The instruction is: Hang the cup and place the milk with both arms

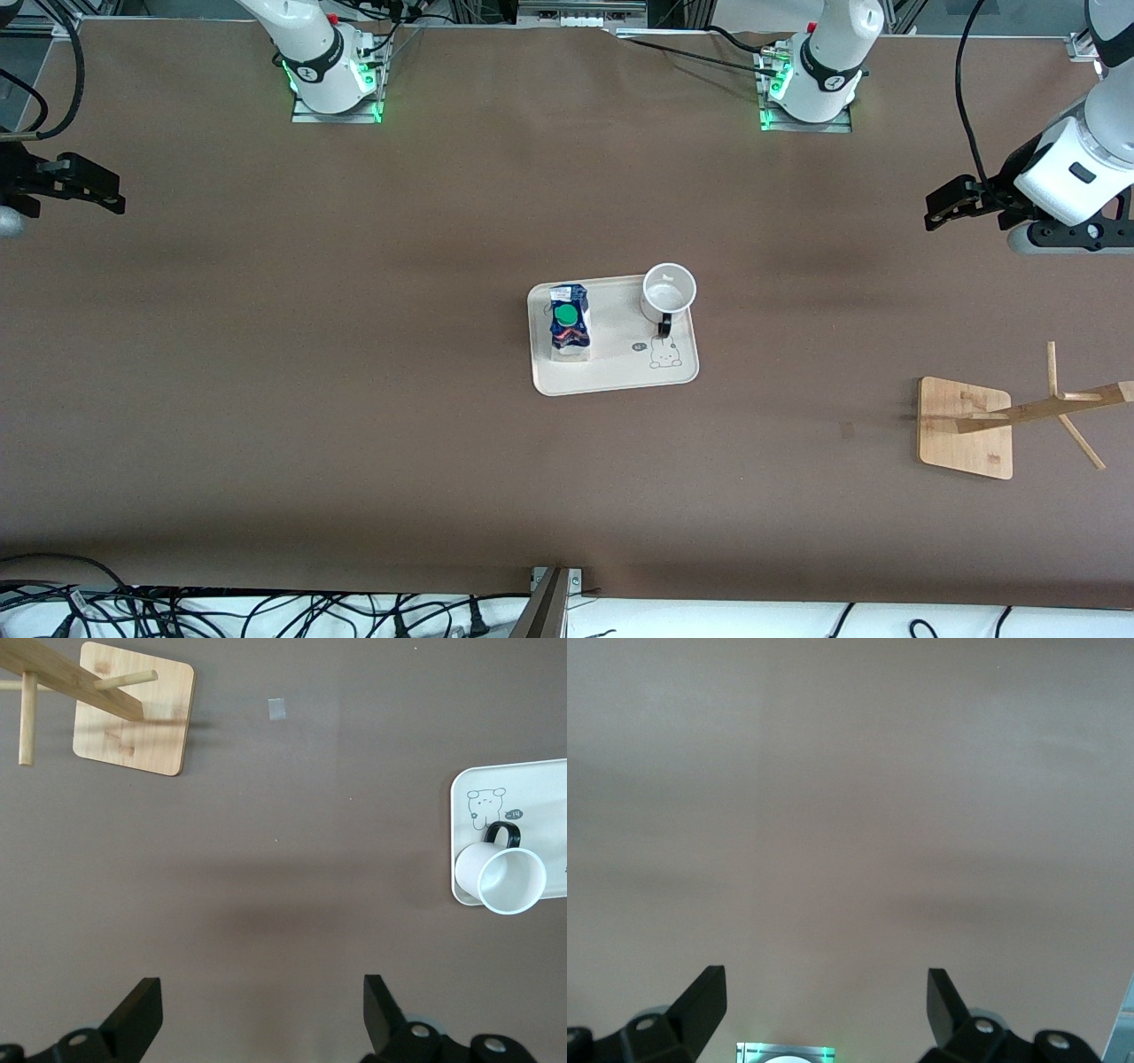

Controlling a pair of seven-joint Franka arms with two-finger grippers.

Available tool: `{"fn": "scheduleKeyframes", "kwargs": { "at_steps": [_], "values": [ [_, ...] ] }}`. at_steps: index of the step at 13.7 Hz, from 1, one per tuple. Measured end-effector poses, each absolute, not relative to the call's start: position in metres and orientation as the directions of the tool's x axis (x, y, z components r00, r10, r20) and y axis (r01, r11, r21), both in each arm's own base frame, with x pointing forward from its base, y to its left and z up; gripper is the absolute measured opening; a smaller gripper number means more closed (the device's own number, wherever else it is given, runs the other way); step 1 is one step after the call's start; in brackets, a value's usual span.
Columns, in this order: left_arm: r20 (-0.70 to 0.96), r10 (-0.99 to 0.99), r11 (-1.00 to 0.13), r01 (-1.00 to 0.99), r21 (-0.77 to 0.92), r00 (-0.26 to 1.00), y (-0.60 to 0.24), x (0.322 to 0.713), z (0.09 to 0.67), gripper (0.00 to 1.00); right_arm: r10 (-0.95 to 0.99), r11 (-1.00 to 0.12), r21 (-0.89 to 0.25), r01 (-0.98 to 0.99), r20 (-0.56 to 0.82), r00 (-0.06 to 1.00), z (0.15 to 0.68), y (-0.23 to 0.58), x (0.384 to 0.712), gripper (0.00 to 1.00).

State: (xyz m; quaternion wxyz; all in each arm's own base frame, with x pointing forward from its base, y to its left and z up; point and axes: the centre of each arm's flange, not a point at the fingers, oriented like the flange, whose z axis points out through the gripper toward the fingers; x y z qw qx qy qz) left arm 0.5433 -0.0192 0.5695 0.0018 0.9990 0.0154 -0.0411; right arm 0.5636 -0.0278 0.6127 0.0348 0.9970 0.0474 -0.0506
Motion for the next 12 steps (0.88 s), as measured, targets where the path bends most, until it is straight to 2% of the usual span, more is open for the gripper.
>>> {"fn": "scheduleKeyframes", "kwargs": {
  "at_steps": [12],
  "values": [
    [-0.082,0.031,-1.0,0.031,0.002,0.996,-0.0191,0.5433,0.5695,1.0,0.085,-0.994,0.065,0.093,-0.104,0.991,0.6123,-0.0282,0.5638,1.0]
  ]
}}
